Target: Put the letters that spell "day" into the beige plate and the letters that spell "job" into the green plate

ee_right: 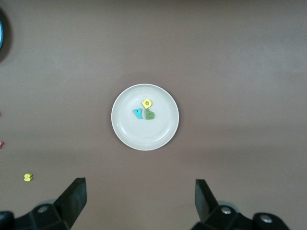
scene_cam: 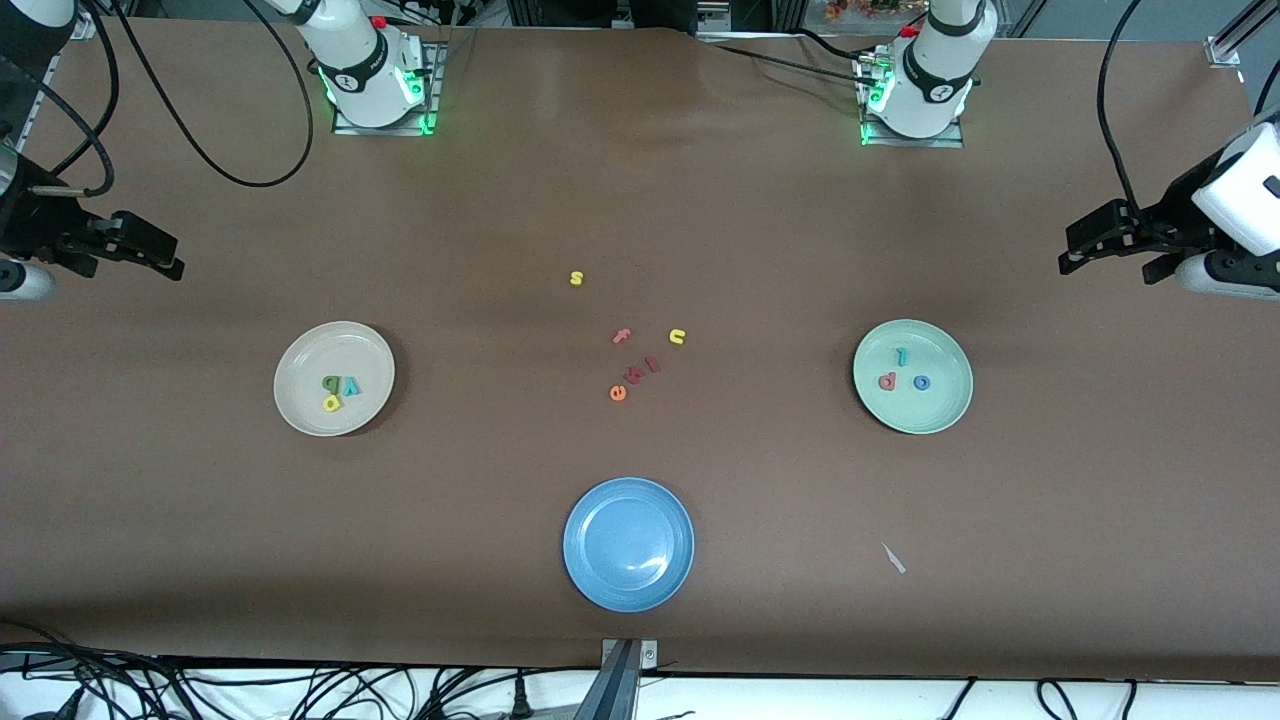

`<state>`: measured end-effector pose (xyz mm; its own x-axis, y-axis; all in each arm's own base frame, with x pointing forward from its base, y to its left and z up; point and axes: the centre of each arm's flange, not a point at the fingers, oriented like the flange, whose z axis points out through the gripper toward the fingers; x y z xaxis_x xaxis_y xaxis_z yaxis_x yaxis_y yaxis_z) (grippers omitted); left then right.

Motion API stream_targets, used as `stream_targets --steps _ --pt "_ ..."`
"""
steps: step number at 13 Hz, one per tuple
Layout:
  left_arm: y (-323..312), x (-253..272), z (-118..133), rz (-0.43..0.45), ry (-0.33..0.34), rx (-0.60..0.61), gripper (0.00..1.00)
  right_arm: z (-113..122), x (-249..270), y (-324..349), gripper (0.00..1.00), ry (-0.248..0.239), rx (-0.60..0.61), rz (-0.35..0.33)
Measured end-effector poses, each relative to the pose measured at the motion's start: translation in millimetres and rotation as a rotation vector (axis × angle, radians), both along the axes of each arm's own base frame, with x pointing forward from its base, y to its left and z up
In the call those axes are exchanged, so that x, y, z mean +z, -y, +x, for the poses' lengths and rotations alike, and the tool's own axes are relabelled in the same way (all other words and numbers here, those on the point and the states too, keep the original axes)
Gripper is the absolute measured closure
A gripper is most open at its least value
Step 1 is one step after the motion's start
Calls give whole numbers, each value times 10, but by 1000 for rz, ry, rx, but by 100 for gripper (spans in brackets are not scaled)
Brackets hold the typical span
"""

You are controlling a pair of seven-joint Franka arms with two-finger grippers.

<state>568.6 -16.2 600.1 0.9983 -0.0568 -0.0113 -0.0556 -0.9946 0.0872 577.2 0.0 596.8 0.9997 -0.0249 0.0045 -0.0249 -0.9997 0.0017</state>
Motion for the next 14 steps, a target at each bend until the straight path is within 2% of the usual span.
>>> stream_targets --steps 14 --pt "9 0 0 0 0 -2 0 -17 -46 3 0 -14 4 1"
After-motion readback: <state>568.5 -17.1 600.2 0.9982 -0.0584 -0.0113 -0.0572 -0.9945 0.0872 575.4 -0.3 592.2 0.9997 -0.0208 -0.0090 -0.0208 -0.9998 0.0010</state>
